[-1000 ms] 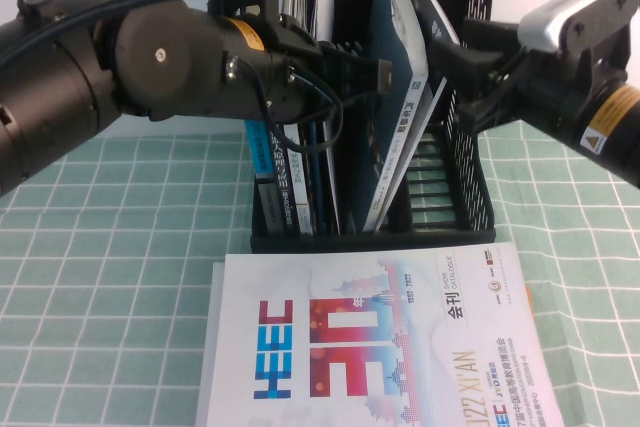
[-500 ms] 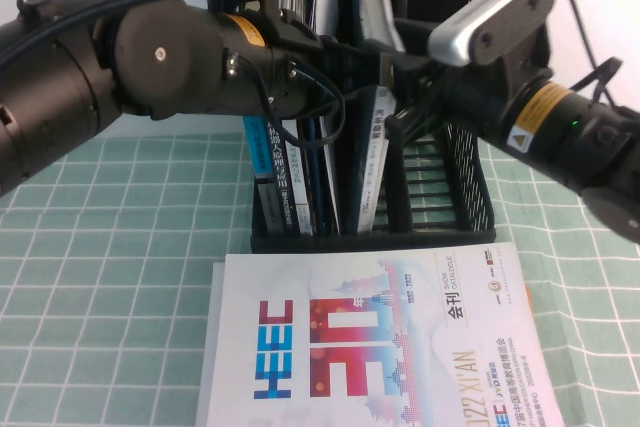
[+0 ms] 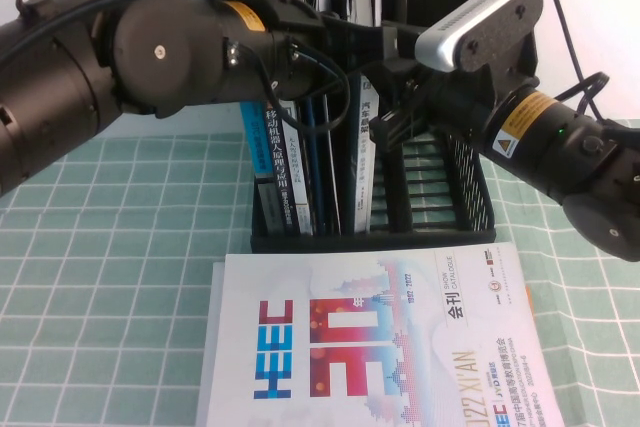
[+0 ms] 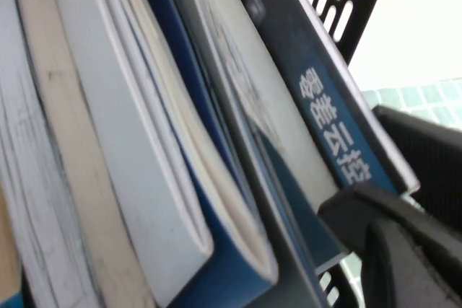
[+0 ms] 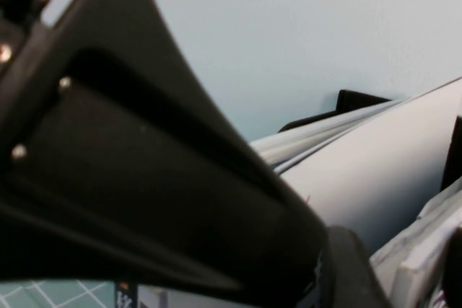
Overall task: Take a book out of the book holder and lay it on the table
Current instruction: Pick up the right side book from the book shelf
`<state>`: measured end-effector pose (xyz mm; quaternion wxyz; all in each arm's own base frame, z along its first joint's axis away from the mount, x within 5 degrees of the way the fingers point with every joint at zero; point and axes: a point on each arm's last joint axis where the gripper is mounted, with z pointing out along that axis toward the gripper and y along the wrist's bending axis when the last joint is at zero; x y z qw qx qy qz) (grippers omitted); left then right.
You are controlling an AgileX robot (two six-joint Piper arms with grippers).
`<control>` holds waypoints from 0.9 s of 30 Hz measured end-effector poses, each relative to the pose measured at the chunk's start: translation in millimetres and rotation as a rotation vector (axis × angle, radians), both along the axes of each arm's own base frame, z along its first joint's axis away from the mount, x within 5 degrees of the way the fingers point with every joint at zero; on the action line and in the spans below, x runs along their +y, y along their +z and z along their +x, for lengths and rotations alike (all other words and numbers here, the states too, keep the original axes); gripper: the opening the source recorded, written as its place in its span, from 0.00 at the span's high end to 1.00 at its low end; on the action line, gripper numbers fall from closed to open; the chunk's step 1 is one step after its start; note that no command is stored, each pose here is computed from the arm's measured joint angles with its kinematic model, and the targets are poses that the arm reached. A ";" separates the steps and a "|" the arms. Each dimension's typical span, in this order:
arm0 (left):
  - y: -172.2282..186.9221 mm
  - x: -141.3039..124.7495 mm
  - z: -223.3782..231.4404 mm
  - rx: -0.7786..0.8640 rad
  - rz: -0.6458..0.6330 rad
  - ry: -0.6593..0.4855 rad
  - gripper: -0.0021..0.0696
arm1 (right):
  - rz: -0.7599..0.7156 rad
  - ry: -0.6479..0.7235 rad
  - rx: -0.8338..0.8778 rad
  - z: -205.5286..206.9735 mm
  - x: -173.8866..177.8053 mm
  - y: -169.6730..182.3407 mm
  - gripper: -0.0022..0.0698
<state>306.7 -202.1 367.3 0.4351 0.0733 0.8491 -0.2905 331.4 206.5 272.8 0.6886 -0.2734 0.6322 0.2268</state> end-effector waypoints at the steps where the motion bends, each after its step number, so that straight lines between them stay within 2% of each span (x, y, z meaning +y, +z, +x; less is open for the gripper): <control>1: 0.6 -0.1 0.3 -0.005 -0.006 0.002 0.97 | 0.002 -0.006 0.004 0.3 -0.3 -0.1 0.58; 6: 3.3 -0.3 1.8 -0.031 -0.026 0.012 0.97 | -0.022 -0.041 0.002 1.4 -2.4 -0.7 0.61; 11: 5.1 0.1 1.1 -0.039 -0.029 0.011 0.97 | 0.021 -0.093 0.000 3.6 -6.1 1.7 0.71; 19: 20.2 4.1 -2.7 -0.110 -0.073 0.026 0.97 | 0.043 -0.050 0.000 -7.5 13.7 -1.8 0.92; 27: 22.0 5.1 -5.0 -0.105 -0.073 0.023 0.97 | -0.125 -0.033 -0.054 -14.9 27.7 -5.5 0.93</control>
